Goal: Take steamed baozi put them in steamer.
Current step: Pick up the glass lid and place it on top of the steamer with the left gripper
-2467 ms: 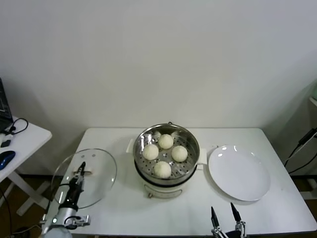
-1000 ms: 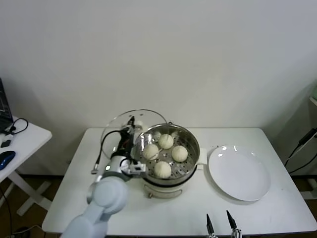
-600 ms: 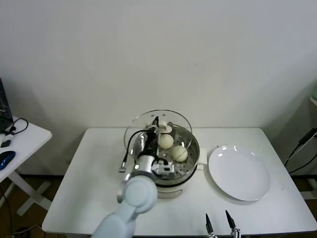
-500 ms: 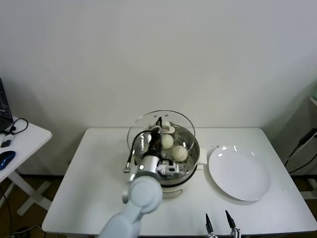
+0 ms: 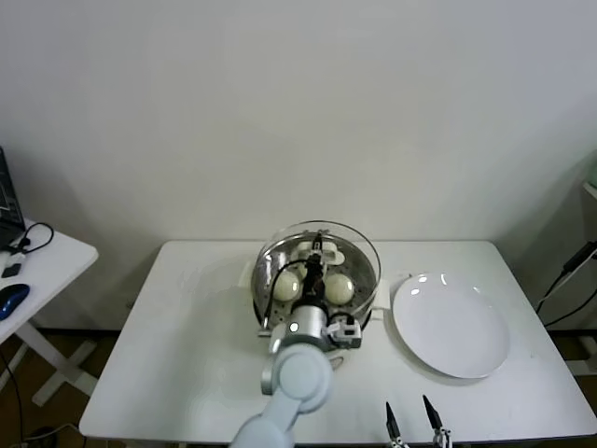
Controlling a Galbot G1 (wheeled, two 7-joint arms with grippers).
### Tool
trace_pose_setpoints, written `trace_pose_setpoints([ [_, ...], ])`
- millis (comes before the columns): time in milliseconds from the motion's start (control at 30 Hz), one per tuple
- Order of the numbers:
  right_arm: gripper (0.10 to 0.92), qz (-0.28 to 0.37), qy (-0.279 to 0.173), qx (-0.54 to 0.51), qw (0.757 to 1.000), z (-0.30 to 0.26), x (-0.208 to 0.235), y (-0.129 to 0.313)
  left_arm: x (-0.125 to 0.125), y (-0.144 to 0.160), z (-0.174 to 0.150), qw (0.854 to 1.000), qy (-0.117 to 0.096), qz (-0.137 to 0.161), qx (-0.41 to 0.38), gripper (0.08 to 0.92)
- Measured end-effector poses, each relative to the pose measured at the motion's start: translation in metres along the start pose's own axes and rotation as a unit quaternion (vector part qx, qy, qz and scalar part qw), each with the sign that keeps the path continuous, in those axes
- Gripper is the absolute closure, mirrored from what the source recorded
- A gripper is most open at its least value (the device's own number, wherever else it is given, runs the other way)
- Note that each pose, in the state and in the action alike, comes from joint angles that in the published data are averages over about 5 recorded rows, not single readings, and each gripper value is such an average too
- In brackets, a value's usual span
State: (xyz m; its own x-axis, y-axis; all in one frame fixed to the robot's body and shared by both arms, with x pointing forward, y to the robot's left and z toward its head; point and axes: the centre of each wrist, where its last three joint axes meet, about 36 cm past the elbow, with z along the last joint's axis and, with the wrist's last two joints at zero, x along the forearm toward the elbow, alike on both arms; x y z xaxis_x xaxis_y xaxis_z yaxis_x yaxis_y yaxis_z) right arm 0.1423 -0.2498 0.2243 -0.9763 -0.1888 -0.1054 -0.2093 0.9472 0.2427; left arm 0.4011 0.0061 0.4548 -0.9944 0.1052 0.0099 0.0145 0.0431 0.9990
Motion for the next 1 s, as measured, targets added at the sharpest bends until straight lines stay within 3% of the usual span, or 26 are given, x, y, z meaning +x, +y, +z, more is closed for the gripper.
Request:
trace_pose_setpoints([
  [367, 0.200, -0.002, 0.001, 0.001, 1.000, 0.000, 0.001, -0.001, 0.007, -0.024, 0.001, 0.999, 0.006, 0.008, -0.032, 0.854],
  [1000, 0.200, -0.007, 0.003, 0.001, 1.000, 0.004, 0.002, 0.000, 0.003, -0.036, 0.001, 0.999, 0.008, 0.006, -0.043, 0.854],
])
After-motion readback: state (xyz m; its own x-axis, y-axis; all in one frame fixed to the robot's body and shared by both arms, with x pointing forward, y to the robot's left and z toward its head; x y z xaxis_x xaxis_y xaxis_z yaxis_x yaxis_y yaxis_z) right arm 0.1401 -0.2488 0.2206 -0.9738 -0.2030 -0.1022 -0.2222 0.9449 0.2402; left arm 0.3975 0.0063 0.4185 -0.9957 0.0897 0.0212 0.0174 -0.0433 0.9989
